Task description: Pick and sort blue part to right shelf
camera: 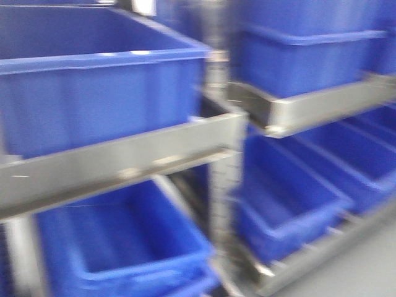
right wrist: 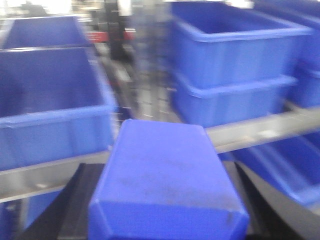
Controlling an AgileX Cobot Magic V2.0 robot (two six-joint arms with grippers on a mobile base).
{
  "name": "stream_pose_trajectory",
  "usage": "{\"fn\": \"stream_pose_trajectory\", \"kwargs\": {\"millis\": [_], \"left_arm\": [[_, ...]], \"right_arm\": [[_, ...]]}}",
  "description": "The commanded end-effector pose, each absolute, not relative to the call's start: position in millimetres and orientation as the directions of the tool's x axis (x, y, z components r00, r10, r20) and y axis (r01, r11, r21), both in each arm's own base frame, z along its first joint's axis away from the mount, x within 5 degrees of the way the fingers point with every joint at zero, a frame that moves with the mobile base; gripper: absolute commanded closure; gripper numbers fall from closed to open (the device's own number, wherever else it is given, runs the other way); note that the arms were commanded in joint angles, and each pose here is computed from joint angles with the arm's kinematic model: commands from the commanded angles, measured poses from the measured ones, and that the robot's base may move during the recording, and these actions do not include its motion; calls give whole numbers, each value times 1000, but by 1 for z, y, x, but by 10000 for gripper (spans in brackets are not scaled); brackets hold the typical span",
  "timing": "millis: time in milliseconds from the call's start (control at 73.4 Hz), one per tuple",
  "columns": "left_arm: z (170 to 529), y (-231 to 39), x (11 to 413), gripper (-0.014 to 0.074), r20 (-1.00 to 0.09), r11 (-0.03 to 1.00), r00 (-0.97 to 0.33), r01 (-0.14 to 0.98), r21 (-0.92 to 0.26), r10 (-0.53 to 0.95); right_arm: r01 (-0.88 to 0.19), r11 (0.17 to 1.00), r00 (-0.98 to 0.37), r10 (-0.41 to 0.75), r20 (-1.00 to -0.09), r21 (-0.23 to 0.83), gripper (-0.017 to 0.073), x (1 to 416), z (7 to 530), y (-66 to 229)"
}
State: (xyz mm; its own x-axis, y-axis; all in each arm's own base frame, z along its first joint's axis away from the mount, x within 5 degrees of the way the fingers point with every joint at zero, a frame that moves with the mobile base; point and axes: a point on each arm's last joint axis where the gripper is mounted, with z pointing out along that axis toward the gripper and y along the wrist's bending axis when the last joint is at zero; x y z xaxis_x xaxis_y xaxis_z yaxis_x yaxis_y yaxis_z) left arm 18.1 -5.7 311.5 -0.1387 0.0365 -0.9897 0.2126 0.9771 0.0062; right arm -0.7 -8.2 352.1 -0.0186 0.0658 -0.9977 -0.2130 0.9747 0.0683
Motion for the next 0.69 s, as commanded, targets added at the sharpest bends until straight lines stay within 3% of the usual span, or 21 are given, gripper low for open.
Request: {"fn": "stream_pose_trajectory", "kwargs": {"millis": [0,681], "left_arm": [[329,-6,19,386,-999,976,-38,217,6,14],[329,-6,19,386,-999,976,-38,217,6,14]], "right_arm": [[-219,974,82,74,-994,54,330,0,369,-8],[-219,974,82,74,-994,54,330,0,369,-8]]}}
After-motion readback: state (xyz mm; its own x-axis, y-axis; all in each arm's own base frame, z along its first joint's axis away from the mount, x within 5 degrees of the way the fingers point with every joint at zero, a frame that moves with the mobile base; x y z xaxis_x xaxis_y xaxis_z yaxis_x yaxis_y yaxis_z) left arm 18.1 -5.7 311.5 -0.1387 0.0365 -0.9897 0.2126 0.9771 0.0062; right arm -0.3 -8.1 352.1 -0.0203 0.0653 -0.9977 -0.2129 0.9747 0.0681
